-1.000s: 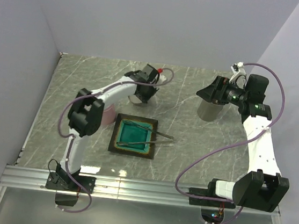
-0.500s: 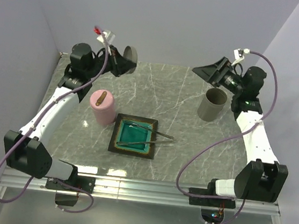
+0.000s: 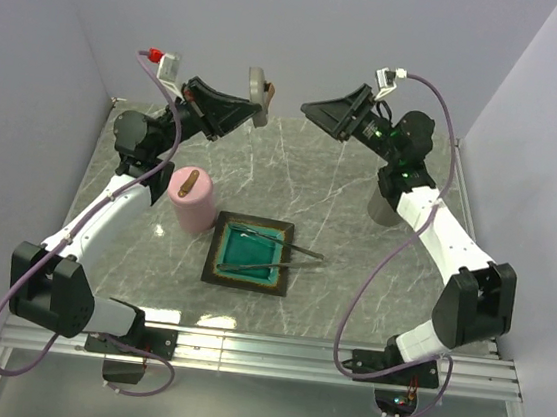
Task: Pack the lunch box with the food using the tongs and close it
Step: Pass the lid of the lunch box from the left arm to the right
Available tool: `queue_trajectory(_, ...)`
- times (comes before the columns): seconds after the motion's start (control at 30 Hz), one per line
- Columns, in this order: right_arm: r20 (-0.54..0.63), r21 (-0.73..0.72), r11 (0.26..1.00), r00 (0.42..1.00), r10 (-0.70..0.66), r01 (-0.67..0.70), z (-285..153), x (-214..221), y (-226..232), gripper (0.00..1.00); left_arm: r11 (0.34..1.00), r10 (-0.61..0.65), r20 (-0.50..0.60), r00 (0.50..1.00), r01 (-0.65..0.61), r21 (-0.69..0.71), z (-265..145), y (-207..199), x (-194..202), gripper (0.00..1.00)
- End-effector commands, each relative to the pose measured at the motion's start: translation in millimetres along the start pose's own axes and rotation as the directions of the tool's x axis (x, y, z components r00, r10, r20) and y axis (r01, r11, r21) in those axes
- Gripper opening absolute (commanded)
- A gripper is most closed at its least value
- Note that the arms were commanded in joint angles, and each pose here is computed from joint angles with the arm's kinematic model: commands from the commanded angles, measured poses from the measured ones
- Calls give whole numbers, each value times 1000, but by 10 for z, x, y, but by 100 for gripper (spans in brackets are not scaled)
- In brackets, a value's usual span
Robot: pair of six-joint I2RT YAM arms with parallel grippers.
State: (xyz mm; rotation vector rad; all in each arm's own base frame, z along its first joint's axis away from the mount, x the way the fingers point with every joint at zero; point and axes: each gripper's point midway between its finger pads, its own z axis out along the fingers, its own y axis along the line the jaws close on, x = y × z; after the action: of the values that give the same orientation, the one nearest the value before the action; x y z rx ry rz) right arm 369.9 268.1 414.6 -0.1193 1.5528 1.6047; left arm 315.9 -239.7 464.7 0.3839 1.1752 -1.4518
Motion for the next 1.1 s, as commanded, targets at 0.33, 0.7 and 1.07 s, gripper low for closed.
queue_trajectory(0.33,62,-164,958,967,247,-234,405,-57,456,79,985,147,27,989,-149,83,7,-211,-45,1)
queue_trajectory(0.7,27,-175,935,948,317,-307,564,80,525,67,985,171,-35,985,-170,41,157,-64,54,1)
queue_trajectory(1.07,35,-170,909,919,393,-382,617,130,401,53,985,158,-48,986,-153,82,144,-156,146,1)
